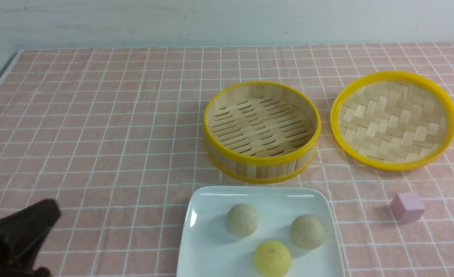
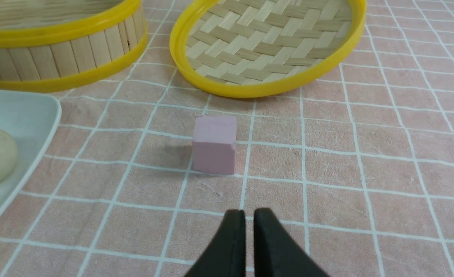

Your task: Put the steamed buns into the plate on the pink tablecloth.

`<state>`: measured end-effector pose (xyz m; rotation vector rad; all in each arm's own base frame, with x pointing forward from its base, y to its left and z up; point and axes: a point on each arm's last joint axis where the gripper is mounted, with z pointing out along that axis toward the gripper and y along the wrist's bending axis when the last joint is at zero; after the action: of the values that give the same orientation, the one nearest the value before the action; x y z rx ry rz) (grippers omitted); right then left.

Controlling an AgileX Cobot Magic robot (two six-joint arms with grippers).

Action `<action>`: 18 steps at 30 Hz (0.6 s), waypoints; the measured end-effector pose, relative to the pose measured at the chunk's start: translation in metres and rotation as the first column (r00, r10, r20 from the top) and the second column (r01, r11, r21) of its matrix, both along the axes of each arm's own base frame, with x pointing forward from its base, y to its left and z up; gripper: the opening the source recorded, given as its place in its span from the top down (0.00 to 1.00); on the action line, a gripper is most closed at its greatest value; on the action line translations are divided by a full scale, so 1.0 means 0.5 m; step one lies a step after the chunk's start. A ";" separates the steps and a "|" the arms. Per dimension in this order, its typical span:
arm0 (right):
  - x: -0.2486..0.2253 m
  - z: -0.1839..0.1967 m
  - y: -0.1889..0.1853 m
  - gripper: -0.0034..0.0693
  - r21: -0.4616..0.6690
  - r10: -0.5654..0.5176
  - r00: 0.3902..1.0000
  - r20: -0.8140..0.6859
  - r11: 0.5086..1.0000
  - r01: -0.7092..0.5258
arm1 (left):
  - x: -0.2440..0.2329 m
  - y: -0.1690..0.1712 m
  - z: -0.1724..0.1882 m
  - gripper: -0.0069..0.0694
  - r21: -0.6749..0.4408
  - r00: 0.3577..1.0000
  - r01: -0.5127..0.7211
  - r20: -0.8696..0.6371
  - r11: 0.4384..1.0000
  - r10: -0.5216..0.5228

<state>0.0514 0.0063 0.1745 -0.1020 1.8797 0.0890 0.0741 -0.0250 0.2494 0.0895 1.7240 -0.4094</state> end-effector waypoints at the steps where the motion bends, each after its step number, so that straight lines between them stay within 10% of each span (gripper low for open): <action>1: 0.000 0.000 0.000 0.87 0.000 0.000 1.000 0.000 1.000 0.000 | -0.008 0.011 -0.014 0.87 0.002 0.998 -0.053 0.018 0.999 0.053; 8: 0.000 0.000 0.000 0.86 0.000 0.000 1.000 0.000 1.000 0.000 | -0.032 0.053 -0.126 0.86 0.033 0.944 -0.329 -0.010 0.944 0.329; 18: 0.000 0.000 0.000 0.84 0.000 0.000 1.000 0.000 1.000 0.000 | -0.042 0.061 -0.153 0.84 0.112 0.921 -0.361 -0.111 0.926 0.372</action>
<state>0.0514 0.0063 0.1745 -0.1020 1.8797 0.0890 0.0530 0.0053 0.1730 -0.1997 1.8402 -0.0598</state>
